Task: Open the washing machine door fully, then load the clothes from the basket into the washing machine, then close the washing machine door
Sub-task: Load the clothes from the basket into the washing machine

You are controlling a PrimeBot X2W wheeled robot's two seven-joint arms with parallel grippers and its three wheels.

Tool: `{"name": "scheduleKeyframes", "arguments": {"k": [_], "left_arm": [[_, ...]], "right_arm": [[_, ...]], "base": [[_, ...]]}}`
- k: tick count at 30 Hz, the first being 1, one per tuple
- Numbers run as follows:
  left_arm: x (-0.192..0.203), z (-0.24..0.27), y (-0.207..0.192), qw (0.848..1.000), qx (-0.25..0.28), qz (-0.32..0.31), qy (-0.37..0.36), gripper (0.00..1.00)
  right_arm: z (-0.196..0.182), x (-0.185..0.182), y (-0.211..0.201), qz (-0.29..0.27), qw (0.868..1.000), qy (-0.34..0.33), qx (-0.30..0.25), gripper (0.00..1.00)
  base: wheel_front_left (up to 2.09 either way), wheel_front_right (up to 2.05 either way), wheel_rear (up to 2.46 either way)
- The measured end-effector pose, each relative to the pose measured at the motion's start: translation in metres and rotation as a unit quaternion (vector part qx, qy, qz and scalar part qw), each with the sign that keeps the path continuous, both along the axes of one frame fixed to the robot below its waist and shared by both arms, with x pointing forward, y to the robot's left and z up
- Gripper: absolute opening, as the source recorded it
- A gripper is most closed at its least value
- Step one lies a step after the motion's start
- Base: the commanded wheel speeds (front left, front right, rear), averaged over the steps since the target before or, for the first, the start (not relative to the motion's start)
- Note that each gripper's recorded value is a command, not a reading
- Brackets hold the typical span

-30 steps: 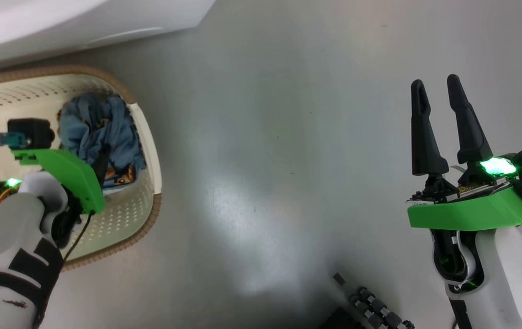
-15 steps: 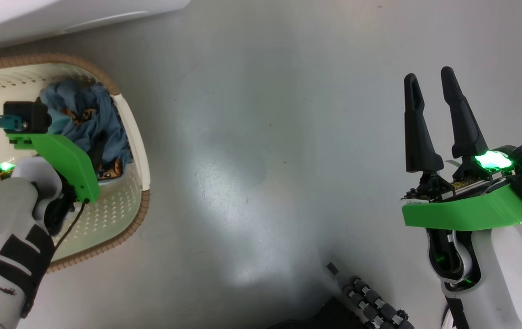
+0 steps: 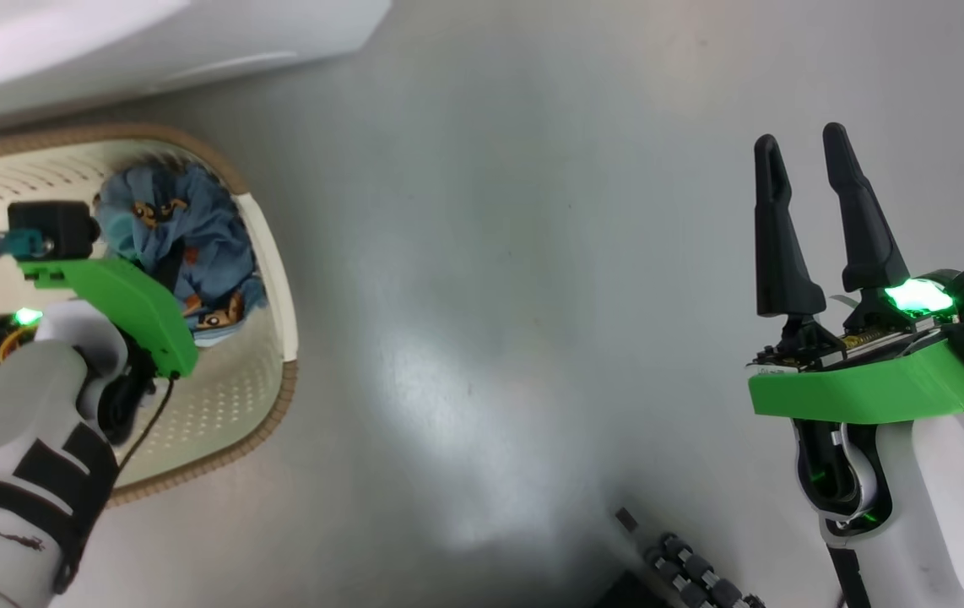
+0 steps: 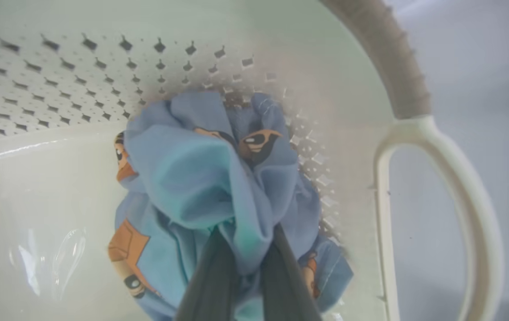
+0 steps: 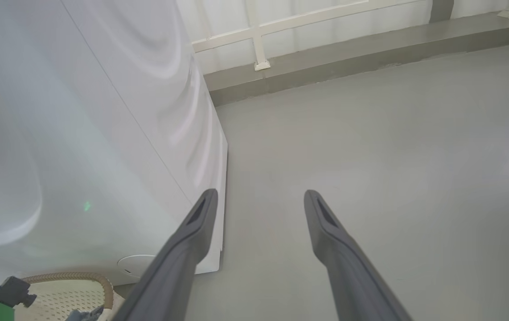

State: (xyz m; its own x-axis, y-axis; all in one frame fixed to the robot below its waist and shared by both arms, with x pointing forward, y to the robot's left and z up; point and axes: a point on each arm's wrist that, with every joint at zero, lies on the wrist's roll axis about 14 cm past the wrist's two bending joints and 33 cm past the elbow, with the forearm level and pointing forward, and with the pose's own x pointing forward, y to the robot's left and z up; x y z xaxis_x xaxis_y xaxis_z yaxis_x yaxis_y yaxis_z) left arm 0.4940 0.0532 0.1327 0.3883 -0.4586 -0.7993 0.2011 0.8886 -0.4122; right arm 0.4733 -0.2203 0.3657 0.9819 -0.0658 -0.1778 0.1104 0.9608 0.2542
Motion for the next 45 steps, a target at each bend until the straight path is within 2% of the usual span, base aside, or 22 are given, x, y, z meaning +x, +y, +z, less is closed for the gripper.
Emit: {"name": "scheduleKeyframes", "arguments": {"k": [7, 22, 29, 37, 38, 45], "left_arm": [[0.001, 0.036, 0.010, 0.997, -0.026, 0.057, -0.044, 0.00], [-0.006, 0.132, 0.038, 0.983, -0.043, 0.093, -0.155, 0.00], [0.007, 0.193, 0.062, 0.962, -0.049, 0.117, -0.240, 0.00], [-0.006, 0.250, 0.089, 0.934, -0.041, 0.140, -0.327, 0.00], [-0.006, 0.250, 0.089, 0.934, -0.041, 0.140, -0.327, 0.00], [-0.030, 0.291, 0.104, 0.905, -0.036, 0.159, -0.393, 0.00]], "right_arm": [[0.024, 0.002, 0.003, 0.005, 1.000, -0.027, -0.004, 1.00], [0.076, -0.023, 0.005, 0.021, 0.997, -0.070, -0.014, 1.00], [0.094, -0.038, 0.008, 0.029, 0.996, -0.085, -0.014, 1.00], [0.109, -0.055, 0.012, 0.036, 0.994, -0.098, -0.012, 1.00], [0.109, -0.055, 0.012, 0.036, 0.994, -0.098, -0.012, 1.00], [0.122, -0.072, 0.014, 0.041, 0.993, -0.110, -0.013, 1.00]], "base": [[0.00, 0.00, 0.00], [0.00, 0.00, 0.00], [0.00, 0.00, 0.00], [0.00, 0.00, 0.00], [0.00, 0.00, 0.00], [0.00, 0.00, 0.00]]}}
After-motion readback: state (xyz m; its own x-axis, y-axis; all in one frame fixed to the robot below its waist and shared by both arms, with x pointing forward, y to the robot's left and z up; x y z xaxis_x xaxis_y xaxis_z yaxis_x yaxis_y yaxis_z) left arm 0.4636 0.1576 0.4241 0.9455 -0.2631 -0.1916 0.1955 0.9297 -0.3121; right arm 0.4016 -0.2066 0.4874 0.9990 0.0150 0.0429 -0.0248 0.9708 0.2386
